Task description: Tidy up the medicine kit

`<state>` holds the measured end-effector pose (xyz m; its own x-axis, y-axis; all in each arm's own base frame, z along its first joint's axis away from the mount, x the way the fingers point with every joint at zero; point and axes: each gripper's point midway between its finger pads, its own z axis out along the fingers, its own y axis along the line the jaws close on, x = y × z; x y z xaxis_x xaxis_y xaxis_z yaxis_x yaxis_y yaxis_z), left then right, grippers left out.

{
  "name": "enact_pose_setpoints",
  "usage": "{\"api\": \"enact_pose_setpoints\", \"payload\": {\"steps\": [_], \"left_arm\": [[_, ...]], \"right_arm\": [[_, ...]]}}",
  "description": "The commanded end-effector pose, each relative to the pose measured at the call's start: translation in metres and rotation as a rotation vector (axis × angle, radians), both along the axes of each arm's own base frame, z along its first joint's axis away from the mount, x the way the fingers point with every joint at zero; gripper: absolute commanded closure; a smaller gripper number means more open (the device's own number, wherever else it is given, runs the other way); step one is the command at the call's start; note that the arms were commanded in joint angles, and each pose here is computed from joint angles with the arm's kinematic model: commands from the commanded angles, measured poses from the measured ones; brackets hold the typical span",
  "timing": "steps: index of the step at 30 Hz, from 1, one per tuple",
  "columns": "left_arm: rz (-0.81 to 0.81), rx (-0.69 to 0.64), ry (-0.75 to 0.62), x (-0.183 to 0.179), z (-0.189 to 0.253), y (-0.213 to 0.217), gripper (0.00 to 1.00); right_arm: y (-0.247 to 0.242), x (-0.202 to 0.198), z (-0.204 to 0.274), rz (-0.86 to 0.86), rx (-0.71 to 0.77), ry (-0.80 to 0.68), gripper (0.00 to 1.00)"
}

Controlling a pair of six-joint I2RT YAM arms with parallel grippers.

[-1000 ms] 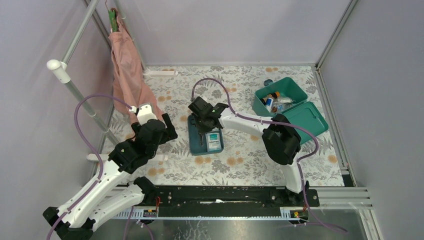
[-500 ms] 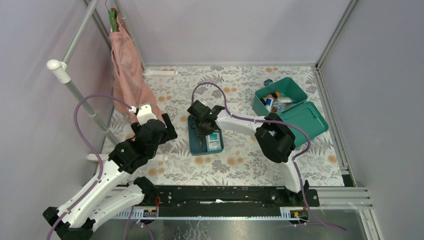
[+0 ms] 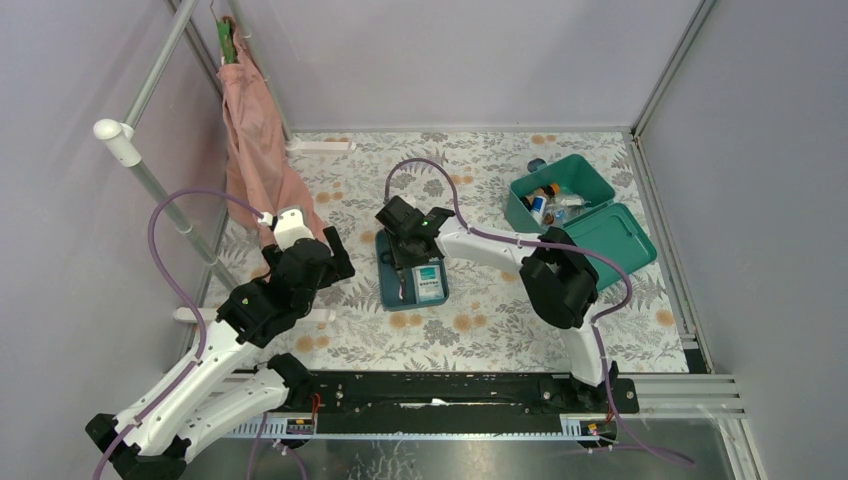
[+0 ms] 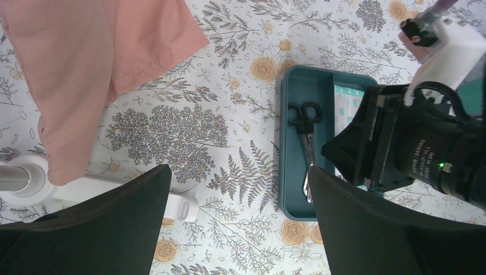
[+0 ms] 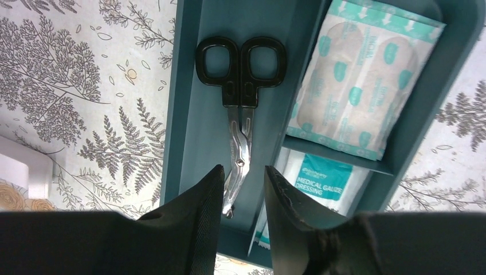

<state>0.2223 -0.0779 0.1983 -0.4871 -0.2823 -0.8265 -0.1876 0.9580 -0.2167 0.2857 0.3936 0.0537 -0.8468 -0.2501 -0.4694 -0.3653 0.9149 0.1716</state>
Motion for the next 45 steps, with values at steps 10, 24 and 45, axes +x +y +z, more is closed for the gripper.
{"api": "enact_pose_setpoints", "payload": {"steps": [10,24,45], "left_arm": [[0.012,0.024,-0.009,0.002,-0.002,0.004,0.02],[0.010,0.021,-0.010,0.002,-0.002,0.004,0.02],[0.003,0.016,-0.011,0.001,-0.003,0.003,0.02]], "right_arm": [[-0.015,-0.003,0.014,-0.008,-0.085,-0.026,0.62],[-0.112,0.064,0.136,-0.281,-0.003,-0.281,0.54],[-0.285,0.180,0.129,-0.817,-0.034,-0.218,0.26]]}}
